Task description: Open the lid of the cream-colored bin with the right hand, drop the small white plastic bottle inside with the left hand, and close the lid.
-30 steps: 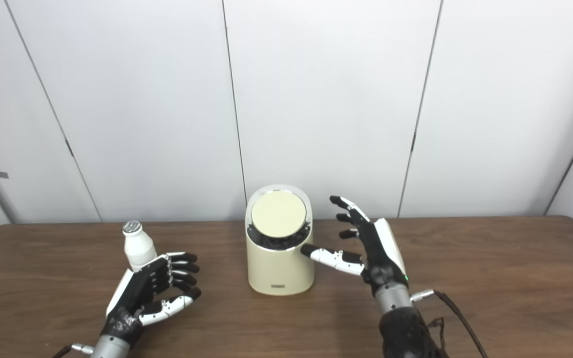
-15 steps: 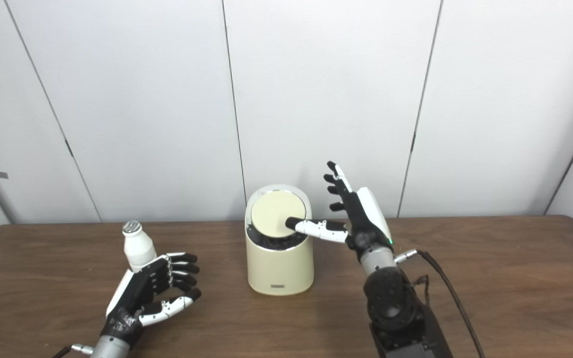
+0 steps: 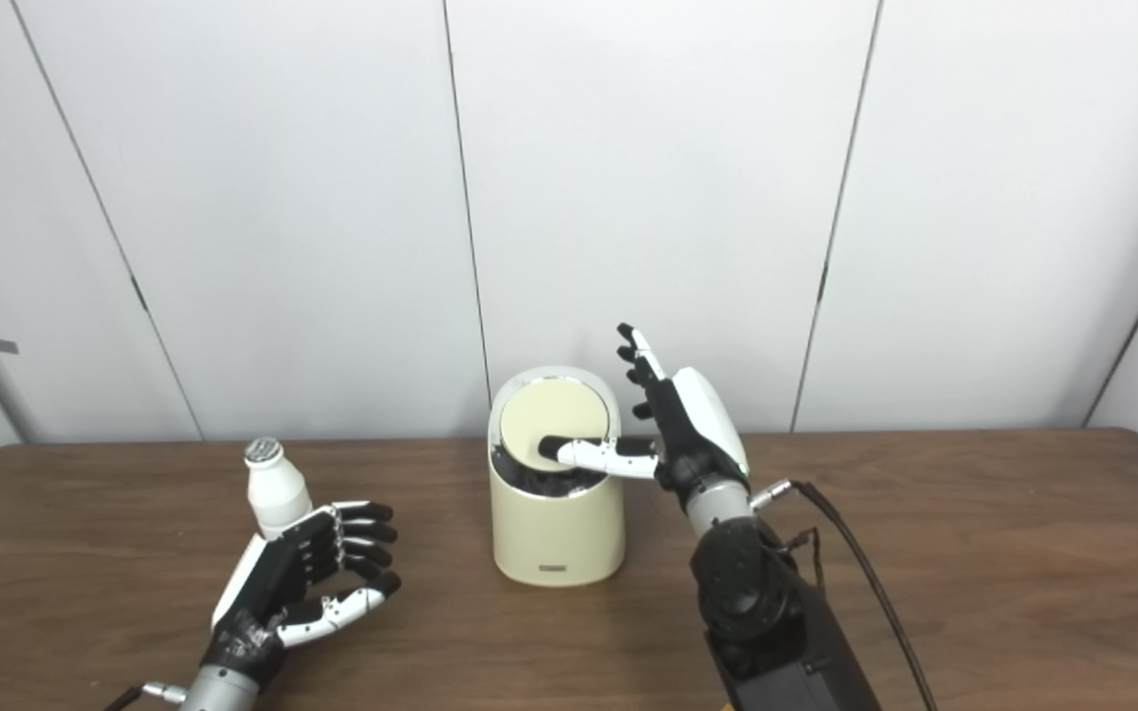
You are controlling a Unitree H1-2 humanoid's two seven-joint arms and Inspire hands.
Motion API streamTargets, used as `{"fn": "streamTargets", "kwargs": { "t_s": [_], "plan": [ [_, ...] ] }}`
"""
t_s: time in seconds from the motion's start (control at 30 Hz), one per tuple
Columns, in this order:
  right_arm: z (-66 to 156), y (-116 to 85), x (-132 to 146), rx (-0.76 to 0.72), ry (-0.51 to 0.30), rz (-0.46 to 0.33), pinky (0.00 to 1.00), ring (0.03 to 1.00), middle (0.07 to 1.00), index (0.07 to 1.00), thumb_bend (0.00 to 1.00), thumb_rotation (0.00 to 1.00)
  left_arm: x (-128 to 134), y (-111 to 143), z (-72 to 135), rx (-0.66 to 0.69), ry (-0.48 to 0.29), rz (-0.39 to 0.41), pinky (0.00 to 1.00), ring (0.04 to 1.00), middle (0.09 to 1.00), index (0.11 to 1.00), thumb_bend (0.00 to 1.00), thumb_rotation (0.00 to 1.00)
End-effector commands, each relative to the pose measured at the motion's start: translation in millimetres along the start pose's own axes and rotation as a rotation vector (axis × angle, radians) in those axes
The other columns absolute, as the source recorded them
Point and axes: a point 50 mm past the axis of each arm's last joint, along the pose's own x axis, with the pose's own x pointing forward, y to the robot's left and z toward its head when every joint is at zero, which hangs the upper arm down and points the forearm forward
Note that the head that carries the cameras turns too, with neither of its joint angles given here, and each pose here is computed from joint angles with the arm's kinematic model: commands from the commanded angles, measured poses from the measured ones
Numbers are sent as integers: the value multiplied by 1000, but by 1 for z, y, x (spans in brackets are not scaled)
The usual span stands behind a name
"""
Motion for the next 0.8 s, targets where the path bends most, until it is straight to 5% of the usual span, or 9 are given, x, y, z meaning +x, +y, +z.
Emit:
{"fn": "streamTargets", "kwargs": {
  "t_s": [0.0,0.3,0.77],
  "plan": [
    [27,-15,15,-34,-97,-46,804,906,927,979,825,439,-20,-14,-18,-43,64,-2,531,581,650,688,582,0],
    [23,-11,21,-60,-83,-28,773,892,919,961,829,365,-20,-14,-17,-35,64,-2,533,581,651,691,581,0],
    [20,-16,35,-109,-58,-48,756,881,917,942,805,399,-21,-14,-18,-36,67,-9,539,584,649,687,583,0]
  ]
}}
